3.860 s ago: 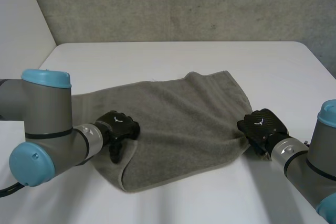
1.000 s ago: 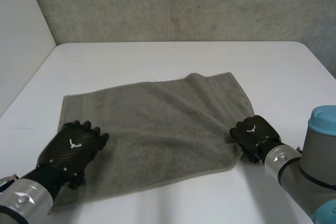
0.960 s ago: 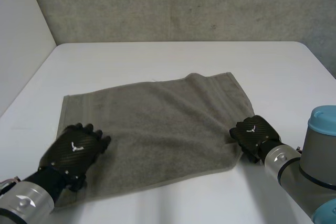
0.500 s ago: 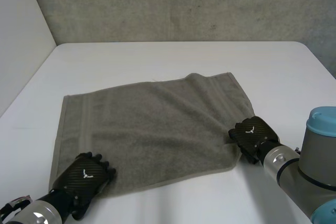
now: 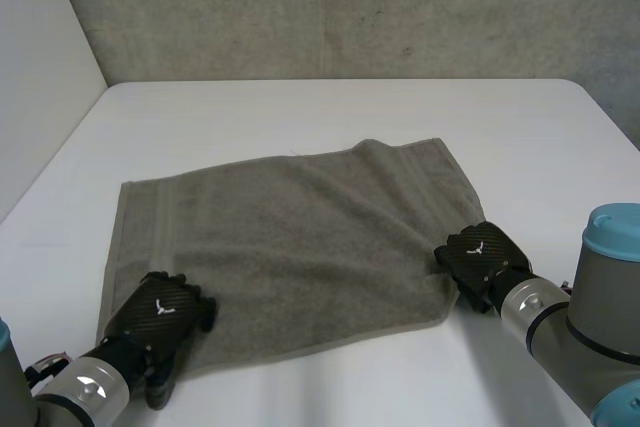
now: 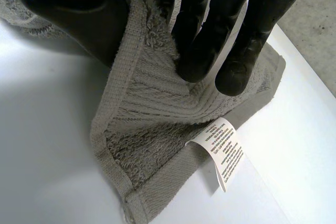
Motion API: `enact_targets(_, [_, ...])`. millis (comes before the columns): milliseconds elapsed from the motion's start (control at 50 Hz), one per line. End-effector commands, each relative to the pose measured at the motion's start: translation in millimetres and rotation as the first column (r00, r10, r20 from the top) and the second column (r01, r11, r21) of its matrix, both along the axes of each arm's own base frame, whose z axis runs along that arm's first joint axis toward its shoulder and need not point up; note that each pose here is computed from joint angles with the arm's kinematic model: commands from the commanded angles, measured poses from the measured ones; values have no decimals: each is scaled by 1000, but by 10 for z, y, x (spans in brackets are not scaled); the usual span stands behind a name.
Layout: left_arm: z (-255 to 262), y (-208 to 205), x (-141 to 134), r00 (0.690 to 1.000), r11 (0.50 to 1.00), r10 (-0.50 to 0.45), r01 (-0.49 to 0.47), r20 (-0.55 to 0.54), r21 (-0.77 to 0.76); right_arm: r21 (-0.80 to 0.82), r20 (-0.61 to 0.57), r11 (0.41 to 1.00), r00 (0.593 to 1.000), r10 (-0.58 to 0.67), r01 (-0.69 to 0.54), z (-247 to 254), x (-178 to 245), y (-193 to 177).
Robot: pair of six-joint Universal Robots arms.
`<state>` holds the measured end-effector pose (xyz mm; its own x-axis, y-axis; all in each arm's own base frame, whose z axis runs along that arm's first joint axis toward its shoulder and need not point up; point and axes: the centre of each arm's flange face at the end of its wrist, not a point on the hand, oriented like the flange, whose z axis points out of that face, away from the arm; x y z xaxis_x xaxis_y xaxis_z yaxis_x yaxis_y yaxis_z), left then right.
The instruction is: Fold the towel.
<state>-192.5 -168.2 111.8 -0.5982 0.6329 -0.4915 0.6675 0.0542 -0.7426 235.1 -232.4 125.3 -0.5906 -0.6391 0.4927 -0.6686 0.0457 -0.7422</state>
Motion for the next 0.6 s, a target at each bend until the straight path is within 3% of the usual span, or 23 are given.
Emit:
enact_targets(20, [10, -40, -11, 1000, 1000, 7, -8, -22, -23, 1, -1, 1000, 1000, 0, 0, -3, -1, 4])
enact_targets(360, [54, -151, -36, 999, 996, 9, -12, -35, -88, 2, -37, 1000, 999, 11, -11, -48, -11, 23])
enact_targets(600, [116, -268, -17, 993, 989, 78, -88, -87, -116, -12, -29, 1000, 1000, -6, 6, -11, -33, -32])
